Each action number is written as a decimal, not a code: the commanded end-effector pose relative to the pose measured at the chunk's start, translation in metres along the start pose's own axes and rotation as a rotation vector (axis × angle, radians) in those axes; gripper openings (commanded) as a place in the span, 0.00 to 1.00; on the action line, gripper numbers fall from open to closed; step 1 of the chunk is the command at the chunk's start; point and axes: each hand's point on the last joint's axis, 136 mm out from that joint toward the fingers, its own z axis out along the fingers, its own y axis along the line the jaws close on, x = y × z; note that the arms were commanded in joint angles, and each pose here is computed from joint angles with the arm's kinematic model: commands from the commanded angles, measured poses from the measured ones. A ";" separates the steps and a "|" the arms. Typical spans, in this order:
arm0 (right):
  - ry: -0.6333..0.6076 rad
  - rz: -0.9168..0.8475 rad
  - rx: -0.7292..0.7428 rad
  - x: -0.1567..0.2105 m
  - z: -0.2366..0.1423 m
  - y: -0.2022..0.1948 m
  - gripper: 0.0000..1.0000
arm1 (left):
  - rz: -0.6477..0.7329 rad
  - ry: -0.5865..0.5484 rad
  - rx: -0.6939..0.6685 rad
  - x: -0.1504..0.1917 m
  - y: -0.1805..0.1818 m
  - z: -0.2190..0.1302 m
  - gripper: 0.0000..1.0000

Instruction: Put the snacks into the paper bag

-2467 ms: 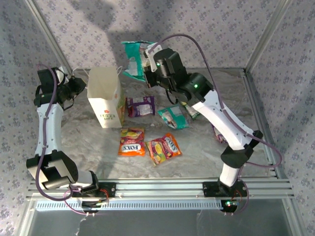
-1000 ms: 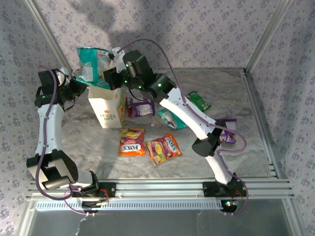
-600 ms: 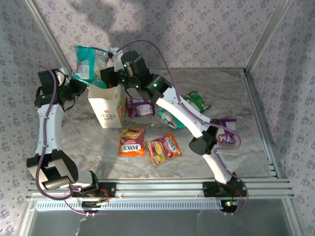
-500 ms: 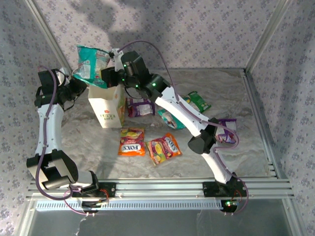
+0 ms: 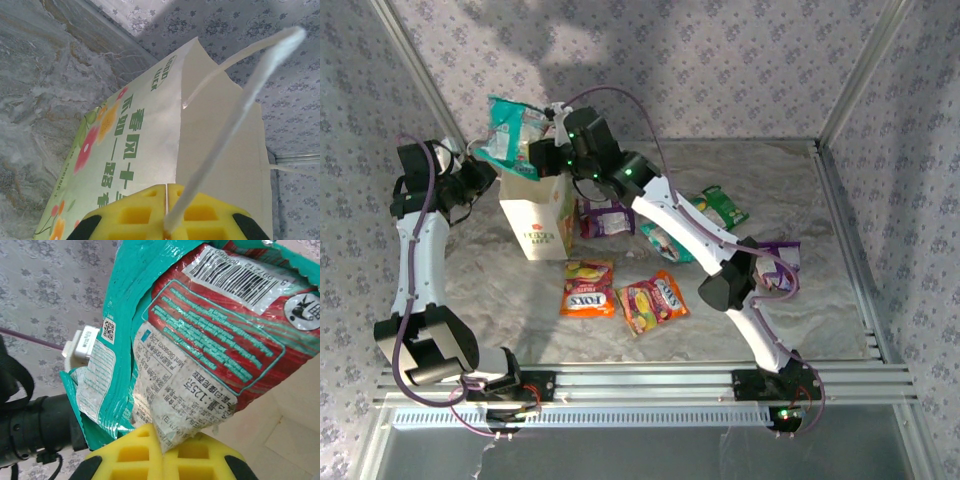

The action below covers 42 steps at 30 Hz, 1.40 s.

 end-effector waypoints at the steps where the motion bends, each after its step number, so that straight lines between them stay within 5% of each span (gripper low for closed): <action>1: -0.059 0.006 0.030 -0.011 -0.001 0.003 0.00 | 0.010 -0.022 0.037 -0.006 -0.009 -0.008 0.10; 20: -0.011 -0.026 0.228 0.020 0.011 -0.034 0.00 | 0.015 -0.029 0.027 -0.007 -0.008 -0.010 0.10; 42: 0.132 -0.127 0.267 0.057 0.011 -0.043 0.00 | 0.019 -0.020 0.004 -0.007 -0.006 -0.010 0.10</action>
